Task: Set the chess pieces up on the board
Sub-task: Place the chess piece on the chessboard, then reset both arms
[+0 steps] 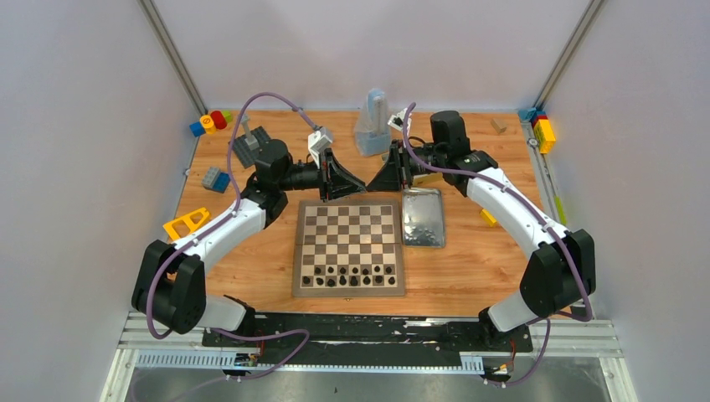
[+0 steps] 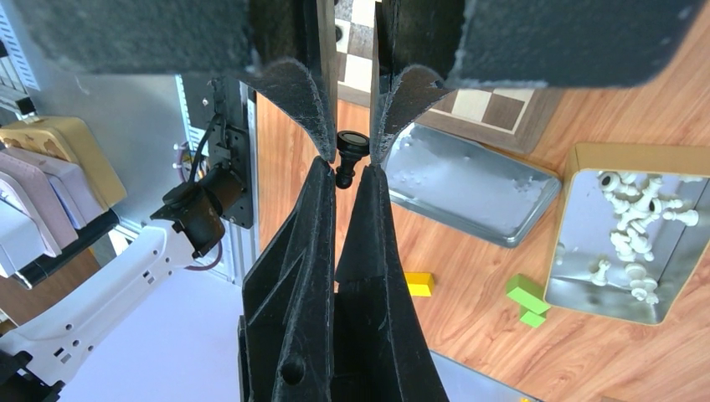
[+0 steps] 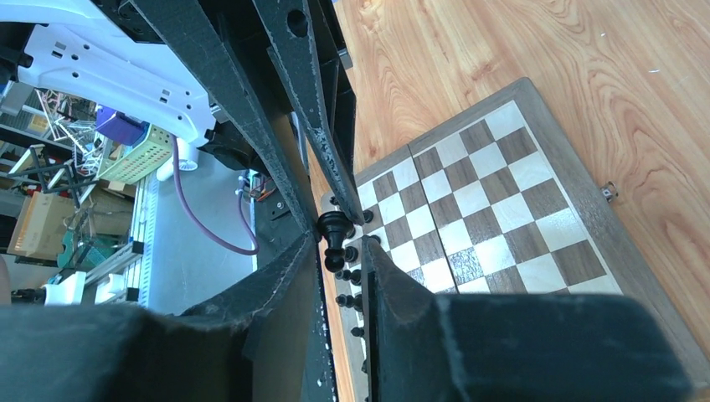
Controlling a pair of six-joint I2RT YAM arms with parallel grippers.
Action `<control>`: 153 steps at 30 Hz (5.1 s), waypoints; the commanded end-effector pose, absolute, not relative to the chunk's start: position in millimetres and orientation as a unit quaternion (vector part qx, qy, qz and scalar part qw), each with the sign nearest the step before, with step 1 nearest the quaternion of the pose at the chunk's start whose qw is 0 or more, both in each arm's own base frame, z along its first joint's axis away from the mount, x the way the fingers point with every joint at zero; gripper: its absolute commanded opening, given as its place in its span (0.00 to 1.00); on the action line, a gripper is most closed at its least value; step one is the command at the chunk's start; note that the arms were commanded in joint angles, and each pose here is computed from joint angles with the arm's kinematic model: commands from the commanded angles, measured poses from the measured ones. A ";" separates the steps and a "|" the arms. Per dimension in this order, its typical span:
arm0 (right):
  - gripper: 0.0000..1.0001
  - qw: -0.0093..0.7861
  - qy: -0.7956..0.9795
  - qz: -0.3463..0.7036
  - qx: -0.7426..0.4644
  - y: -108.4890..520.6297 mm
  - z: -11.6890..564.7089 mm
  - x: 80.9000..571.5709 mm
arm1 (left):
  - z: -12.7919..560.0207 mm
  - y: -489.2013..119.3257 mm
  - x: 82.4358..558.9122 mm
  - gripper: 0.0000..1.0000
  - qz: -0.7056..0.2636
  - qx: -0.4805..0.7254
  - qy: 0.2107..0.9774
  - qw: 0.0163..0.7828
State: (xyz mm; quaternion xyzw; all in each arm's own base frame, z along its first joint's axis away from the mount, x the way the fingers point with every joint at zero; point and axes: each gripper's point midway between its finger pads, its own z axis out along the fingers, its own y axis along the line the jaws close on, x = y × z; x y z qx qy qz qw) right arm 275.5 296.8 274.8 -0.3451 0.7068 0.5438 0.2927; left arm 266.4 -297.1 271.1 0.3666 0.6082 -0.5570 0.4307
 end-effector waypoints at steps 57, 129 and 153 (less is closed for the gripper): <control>0.00 0.114 0.661 0.170 -0.722 439.6 113.3 172.5 | 261.2 72.4 303.8 1.00 -0.058 -0.013 0.853 0.518; 0.26 0.127 0.631 0.110 -0.757 467.5 74.6 172.8 | 241.0 83.6 305.9 1.00 -0.050 -0.016 0.862 0.505; 0.56 0.300 0.704 0.149 -0.627 396.2 235.7 242.3 | 253.2 68.9 306.3 1.00 -0.061 0.037 0.836 0.544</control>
